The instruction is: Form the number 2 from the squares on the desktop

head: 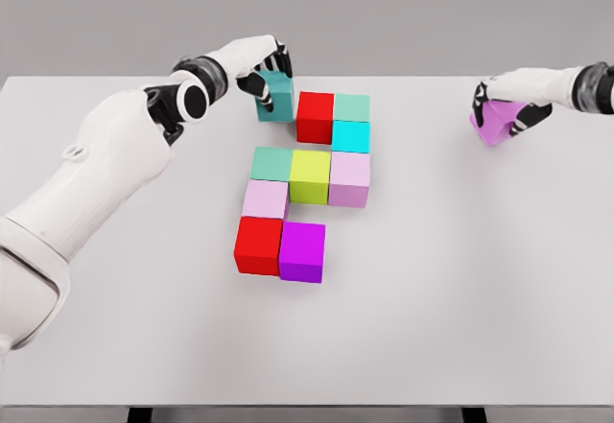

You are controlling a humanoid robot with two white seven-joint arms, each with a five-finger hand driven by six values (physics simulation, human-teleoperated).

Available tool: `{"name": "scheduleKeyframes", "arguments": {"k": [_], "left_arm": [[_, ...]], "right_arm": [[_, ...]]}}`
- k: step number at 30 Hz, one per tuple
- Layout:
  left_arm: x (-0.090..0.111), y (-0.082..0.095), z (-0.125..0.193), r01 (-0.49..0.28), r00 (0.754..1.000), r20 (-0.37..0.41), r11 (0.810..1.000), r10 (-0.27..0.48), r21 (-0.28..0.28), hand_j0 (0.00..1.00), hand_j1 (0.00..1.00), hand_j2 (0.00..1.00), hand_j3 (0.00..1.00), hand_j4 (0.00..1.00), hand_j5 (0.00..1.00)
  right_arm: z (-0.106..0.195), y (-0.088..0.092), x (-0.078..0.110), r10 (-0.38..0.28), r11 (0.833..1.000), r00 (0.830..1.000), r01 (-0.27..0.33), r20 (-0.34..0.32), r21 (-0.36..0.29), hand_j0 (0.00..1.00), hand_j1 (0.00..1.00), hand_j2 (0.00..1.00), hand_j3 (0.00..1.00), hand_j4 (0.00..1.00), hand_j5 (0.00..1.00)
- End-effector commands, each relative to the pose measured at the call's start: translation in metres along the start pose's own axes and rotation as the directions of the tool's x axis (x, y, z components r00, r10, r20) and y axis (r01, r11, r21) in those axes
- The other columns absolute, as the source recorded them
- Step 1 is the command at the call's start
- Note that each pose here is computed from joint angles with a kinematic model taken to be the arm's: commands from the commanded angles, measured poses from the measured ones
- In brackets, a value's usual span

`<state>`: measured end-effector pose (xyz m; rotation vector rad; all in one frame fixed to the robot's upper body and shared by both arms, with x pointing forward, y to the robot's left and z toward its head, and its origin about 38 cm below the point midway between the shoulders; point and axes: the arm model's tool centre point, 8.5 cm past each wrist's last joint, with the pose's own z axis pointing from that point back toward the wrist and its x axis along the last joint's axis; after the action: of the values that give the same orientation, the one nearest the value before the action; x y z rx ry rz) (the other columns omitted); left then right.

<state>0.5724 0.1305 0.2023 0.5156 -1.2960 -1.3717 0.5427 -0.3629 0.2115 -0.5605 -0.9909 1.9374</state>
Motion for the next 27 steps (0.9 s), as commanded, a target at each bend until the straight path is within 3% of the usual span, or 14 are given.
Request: {"name": "scheduleKeyframes", "arguments": {"k": [1, 5, 10, 13, 16, 20, 24, 25, 27], "left_arm": [[0.002, 0.000, 0.000, 0.008, 1.000, 0.008, 1.000, -0.008, 0.001, 0.43, 0.43, 0.43, 0.43, 0.43, 0.43], [0.002, -0.001, 0.000, 0.011, 1.000, 0.018, 1.000, -0.011, -0.001, 0.45, 0.45, 0.45, 0.45, 0.45, 0.45], [0.004, -0.001, 0.000, 0.018, 0.999, 0.041, 1.000, -0.018, -0.002, 0.59, 0.59, 0.59, 0.59, 0.59, 0.59], [0.003, -0.001, 0.001, 0.018, 0.999, 0.039, 1.000, -0.018, -0.001, 0.68, 0.68, 0.68, 0.68, 0.68, 0.68], [0.002, -0.002, 0.001, 0.014, 0.999, 0.038, 1.000, -0.014, -0.002, 0.70, 0.70, 0.70, 0.70, 0.70, 0.70], [0.002, -0.003, 0.000, 0.015, 0.999, 0.037, 1.000, -0.015, -0.005, 0.72, 0.72, 0.72, 0.72, 0.72, 0.72], [0.000, -0.005, 0.000, 0.013, 0.999, 0.035, 1.000, -0.013, -0.008, 0.76, 0.76, 0.76, 0.76, 0.76, 0.76], [0.000, -0.005, 0.000, 0.013, 0.999, 0.035, 1.000, -0.013, -0.008, 0.76, 0.76, 0.76, 0.76, 0.76, 0.76], [0.000, -0.006, 0.000, 0.011, 0.999, 0.035, 1.000, -0.011, -0.009, 0.78, 0.78, 0.78, 0.78, 0.78, 0.78]], "right_arm": [[0.019, -0.016, -0.001, 0.017, 0.998, 1.000, -0.016, 0.016, -0.063, 0.41, 0.41, 0.41, 0.41, 0.41, 0.41], [0.033, -0.017, 0.000, 0.007, 0.995, 0.999, -0.002, 0.044, -0.101, 0.43, 0.43, 0.43, 0.43, 0.43, 0.43], [0.060, -0.016, 0.015, 0.047, 0.988, 0.992, -0.030, 0.114, -0.151, 0.46, 0.46, 0.46, 0.46, 0.46, 0.46], [0.070, -0.018, 0.040, 0.112, 0.981, 0.978, -0.081, 0.177, -0.175, 0.47, 0.47, 0.47, 0.47, 0.47, 0.47], [0.075, -0.019, 0.058, 0.147, 0.976, 0.963, -0.104, 0.226, -0.192, 0.47, 0.47, 0.47, 0.47, 0.47, 0.47], [0.088, -0.016, 0.102, 0.264, 0.955, 0.915, -0.204, 0.306, -0.213, 0.47, 0.47, 0.47, 0.47, 0.47, 0.47], [0.087, -0.013, 0.124, 0.300, 0.947, 0.887, -0.232, 0.351, -0.223, 0.49, 0.49, 0.49, 0.49, 0.49, 0.49], [0.084, -0.009, 0.133, 0.308, 0.946, 0.875, -0.243, 0.374, -0.213, 0.49, 0.49, 0.49, 0.49, 0.49, 0.49], [0.081, -0.003, 0.158, 0.345, 0.937, 0.834, -0.279, 0.431, -0.211, 0.49, 0.49, 0.49, 0.49, 0.49, 0.49]]}}
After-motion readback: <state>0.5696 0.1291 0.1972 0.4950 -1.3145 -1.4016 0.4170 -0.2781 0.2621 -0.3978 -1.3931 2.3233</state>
